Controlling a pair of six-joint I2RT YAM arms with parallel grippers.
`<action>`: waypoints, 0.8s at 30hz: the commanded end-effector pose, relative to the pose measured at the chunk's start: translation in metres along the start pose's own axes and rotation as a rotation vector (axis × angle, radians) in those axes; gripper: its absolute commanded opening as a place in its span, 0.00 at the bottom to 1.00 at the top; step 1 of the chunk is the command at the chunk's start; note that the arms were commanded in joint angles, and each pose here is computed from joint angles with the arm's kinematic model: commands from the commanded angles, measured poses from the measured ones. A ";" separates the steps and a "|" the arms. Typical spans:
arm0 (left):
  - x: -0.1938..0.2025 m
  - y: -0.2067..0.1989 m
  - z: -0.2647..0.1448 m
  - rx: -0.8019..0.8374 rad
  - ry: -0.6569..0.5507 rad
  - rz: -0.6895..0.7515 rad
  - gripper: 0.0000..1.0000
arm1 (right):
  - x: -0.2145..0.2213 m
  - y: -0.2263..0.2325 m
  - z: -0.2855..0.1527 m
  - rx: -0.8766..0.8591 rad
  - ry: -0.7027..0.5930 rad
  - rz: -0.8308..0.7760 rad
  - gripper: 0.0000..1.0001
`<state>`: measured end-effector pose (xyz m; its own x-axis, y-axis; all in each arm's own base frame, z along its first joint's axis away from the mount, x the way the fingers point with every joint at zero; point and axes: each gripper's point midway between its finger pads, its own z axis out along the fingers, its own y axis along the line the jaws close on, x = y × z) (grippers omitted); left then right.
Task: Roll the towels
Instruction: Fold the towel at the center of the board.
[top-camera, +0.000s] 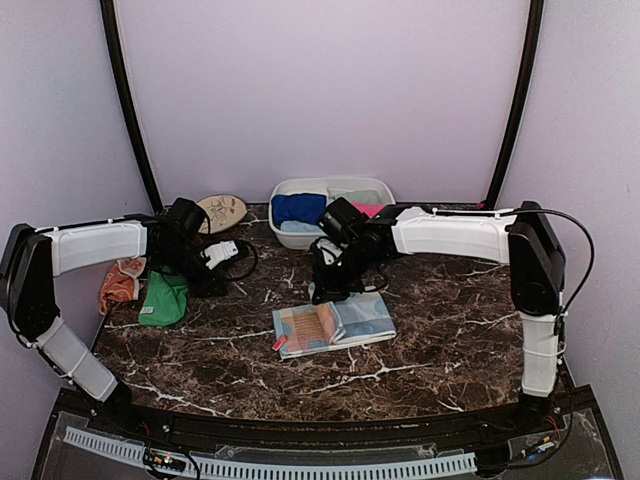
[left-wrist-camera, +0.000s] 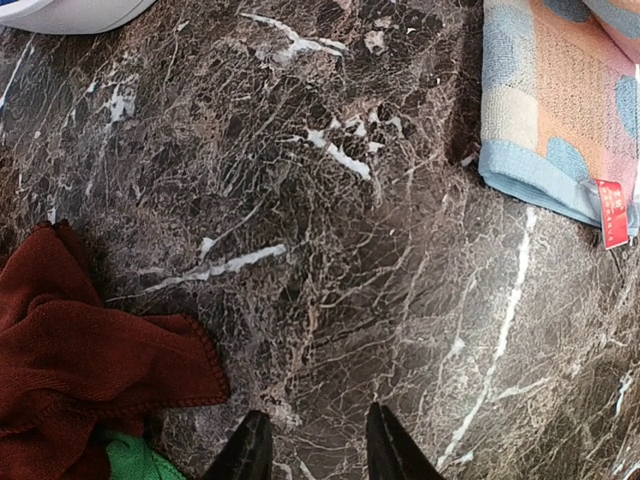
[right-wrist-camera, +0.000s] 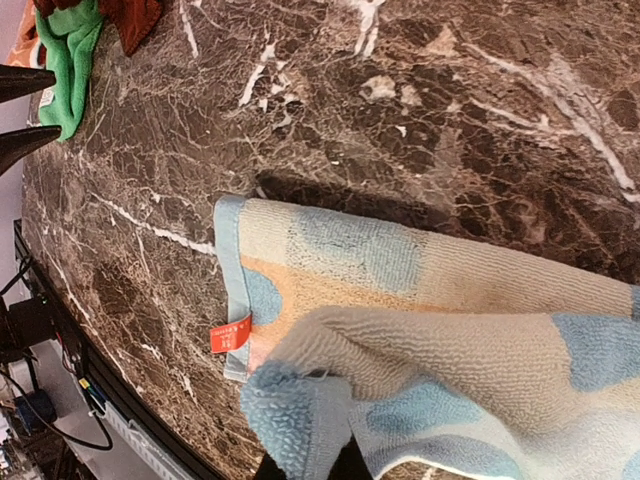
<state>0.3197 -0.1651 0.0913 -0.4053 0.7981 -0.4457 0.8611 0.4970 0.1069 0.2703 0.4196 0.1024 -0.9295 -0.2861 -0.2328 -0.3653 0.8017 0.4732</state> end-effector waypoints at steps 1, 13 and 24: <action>0.000 0.000 -0.003 -0.009 -0.003 0.019 0.34 | -0.006 0.026 0.003 -0.063 -0.005 -0.029 0.00; 0.005 -0.002 0.001 -0.008 0.010 0.016 0.34 | 0.006 0.026 0.038 -0.091 0.051 -0.008 0.20; 0.003 0.000 0.002 -0.006 0.010 0.013 0.34 | -0.005 0.048 0.045 -0.208 0.006 0.035 0.28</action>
<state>0.3208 -0.1630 0.0892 -0.4016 0.8039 -0.4387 0.8601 0.4956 0.1210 0.2602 0.4661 0.0788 -0.9398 -0.2848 -0.1888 -0.3406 0.7363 0.5847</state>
